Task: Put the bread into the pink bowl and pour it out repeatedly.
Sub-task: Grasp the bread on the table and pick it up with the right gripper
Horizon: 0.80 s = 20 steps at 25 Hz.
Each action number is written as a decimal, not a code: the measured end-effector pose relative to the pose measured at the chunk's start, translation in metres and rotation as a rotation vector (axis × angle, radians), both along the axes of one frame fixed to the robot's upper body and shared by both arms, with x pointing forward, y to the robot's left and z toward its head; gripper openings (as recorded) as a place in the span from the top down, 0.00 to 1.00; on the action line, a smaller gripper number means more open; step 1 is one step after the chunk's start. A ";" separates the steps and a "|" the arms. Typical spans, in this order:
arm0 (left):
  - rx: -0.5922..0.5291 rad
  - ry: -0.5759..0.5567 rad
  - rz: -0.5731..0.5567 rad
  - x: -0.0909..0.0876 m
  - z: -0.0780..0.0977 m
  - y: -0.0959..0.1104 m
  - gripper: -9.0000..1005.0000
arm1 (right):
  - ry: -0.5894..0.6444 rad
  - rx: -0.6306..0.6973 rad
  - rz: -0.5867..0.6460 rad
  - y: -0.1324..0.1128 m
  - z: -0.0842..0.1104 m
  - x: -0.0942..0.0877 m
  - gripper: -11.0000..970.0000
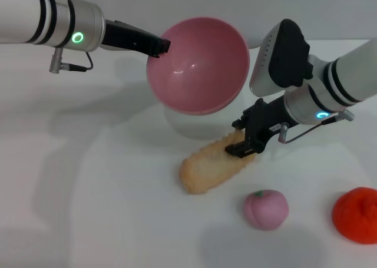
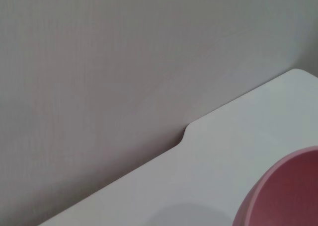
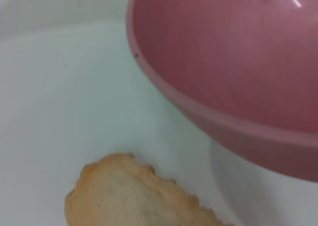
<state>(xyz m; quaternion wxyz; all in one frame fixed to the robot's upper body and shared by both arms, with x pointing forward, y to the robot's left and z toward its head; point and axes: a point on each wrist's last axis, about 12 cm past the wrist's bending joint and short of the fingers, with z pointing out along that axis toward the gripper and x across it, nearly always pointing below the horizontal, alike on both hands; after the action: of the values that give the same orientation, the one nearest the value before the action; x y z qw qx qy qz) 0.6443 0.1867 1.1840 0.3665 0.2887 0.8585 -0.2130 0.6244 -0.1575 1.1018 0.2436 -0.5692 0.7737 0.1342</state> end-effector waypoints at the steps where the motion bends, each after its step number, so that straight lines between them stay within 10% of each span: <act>1: 0.001 0.000 0.000 0.000 0.000 0.000 0.95 | 0.005 0.000 0.000 0.000 0.000 -0.001 0.36; 20: 0.008 -0.014 0.002 0.000 -0.004 0.001 0.95 | 0.045 -0.007 -0.020 -0.003 -0.008 -0.013 0.36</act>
<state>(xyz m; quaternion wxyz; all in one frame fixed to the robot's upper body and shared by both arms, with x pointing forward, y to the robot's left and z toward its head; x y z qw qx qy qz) 0.6439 0.1877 1.1805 0.3714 0.2909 0.8570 -0.2074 0.6111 -0.1606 1.0936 0.2254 -0.5590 0.7853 0.1419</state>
